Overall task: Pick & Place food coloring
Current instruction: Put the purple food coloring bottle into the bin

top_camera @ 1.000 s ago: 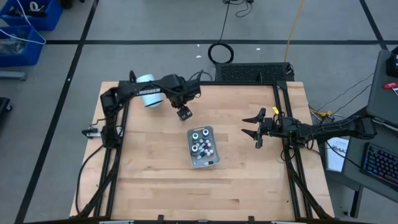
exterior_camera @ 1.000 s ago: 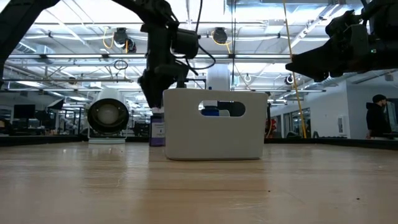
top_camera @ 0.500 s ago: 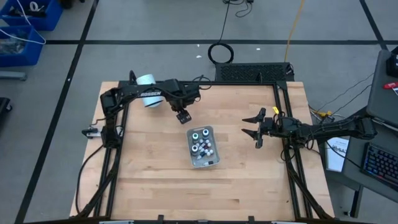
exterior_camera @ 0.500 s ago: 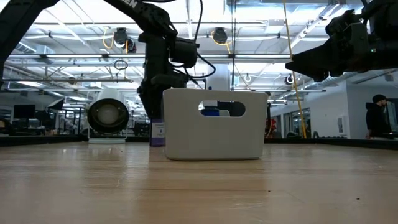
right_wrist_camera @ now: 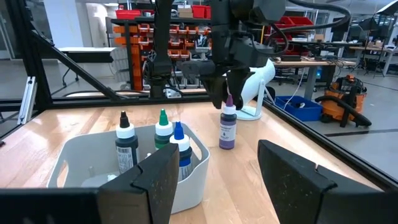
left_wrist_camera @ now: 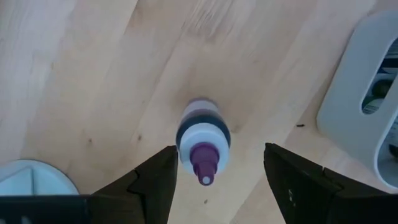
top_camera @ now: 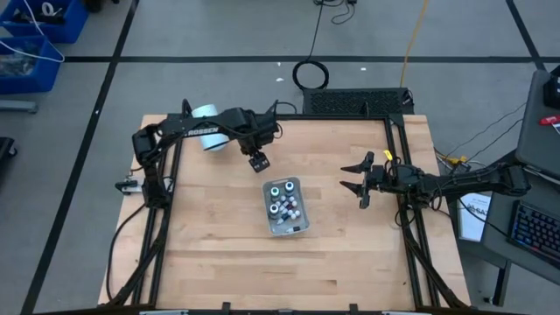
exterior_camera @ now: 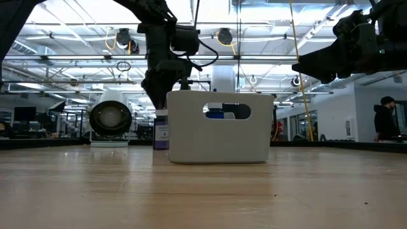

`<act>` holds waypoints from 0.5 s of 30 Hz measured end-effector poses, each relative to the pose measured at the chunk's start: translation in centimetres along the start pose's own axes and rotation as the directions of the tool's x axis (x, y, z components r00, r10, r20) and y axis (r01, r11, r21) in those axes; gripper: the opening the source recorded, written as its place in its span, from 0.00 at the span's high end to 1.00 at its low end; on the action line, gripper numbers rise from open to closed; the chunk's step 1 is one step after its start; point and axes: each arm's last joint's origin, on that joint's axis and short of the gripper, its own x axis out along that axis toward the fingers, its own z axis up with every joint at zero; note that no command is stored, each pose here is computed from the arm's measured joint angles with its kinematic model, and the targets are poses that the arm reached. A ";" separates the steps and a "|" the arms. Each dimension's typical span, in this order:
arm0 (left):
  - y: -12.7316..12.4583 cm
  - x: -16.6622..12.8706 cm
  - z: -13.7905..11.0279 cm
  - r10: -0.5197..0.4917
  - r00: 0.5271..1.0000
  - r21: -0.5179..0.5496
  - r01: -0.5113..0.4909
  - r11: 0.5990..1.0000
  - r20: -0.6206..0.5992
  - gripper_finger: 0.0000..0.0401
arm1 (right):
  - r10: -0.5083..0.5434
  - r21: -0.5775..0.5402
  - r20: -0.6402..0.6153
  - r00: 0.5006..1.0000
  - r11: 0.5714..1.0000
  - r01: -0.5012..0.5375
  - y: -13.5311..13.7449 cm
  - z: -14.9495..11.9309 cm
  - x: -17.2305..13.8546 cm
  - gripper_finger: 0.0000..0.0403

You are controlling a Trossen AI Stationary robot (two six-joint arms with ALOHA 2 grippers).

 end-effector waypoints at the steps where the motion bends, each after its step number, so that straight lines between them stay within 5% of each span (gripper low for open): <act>1: 0.0 0.0 0.0 0.000 1.000 0.000 0.000 1.000 0.000 0.41 | 0.000 0.000 0.000 1.000 1.000 0.000 0.0 0.0 0.0 0.49; 15: 0.1 0.1 0.2 0.028 0.999 -0.003 -0.028 1.000 0.022 0.44 | 0.000 0.000 -0.003 1.000 1.000 0.000 0.0 0.0 0.0 0.49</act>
